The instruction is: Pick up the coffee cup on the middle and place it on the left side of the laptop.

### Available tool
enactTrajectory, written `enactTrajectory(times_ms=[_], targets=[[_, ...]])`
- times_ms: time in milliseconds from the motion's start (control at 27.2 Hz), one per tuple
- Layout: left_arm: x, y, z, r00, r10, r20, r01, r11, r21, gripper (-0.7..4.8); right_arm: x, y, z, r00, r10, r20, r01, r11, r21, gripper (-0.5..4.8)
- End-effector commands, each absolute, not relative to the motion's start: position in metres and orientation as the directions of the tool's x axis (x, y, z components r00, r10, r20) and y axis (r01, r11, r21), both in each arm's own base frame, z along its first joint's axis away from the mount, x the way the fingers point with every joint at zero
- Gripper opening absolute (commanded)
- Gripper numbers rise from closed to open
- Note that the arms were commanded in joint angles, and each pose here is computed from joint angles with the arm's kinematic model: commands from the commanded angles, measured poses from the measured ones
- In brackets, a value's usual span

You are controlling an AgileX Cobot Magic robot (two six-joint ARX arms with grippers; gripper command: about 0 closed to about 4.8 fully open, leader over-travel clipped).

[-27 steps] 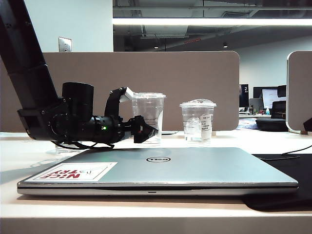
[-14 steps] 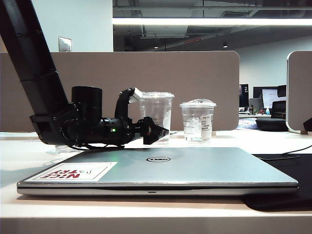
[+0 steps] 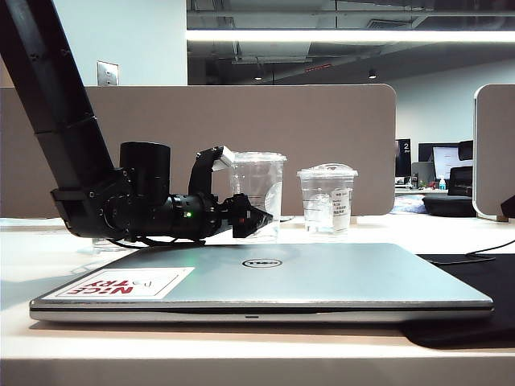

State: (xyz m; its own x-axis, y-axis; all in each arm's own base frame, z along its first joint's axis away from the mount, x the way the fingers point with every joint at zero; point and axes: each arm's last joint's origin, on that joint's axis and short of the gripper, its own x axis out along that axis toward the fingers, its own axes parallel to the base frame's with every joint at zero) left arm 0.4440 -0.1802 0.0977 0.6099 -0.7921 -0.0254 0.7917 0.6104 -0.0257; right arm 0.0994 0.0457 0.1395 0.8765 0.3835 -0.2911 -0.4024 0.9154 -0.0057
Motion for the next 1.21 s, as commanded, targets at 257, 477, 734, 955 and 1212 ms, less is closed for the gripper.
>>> enactTrajectory(times_ms=[257,477,734,955,1212], targets=[[0.442,-0.179,0.122,0.538,-0.835,0.115,0.841,0.541,-0.004,3.34,0.100,0.046,0.140,0.880,0.385,-0.279,-0.402,0.916,-0.004,-0.05],[0.436,-0.168,0.138,0.546,-0.828,0.131,0.834,0.552,0.016,3.35,0.100,0.046,0.140,0.880,0.385,-0.279,-0.402,0.916,-0.004,-0.05],[0.404,-0.146,0.157,0.563,-0.808,0.172,0.814,0.578,0.051,3.34,0.100,0.046,0.140,0.880,0.385,-0.279,-0.402,0.916,-0.004,-0.05],[0.355,-0.123,0.170,0.603,-0.766,0.222,0.772,0.631,0.079,3.34,0.100,0.046,0.140,0.880,0.385,-0.279,-0.402,0.916,-0.004,-0.05],[0.282,-0.096,0.171,0.749,-0.637,0.183,0.628,0.770,0.114,3.34,0.100,0.046,0.140,0.880,0.385,-0.279,-0.402,0.916,-0.004,-0.05]])
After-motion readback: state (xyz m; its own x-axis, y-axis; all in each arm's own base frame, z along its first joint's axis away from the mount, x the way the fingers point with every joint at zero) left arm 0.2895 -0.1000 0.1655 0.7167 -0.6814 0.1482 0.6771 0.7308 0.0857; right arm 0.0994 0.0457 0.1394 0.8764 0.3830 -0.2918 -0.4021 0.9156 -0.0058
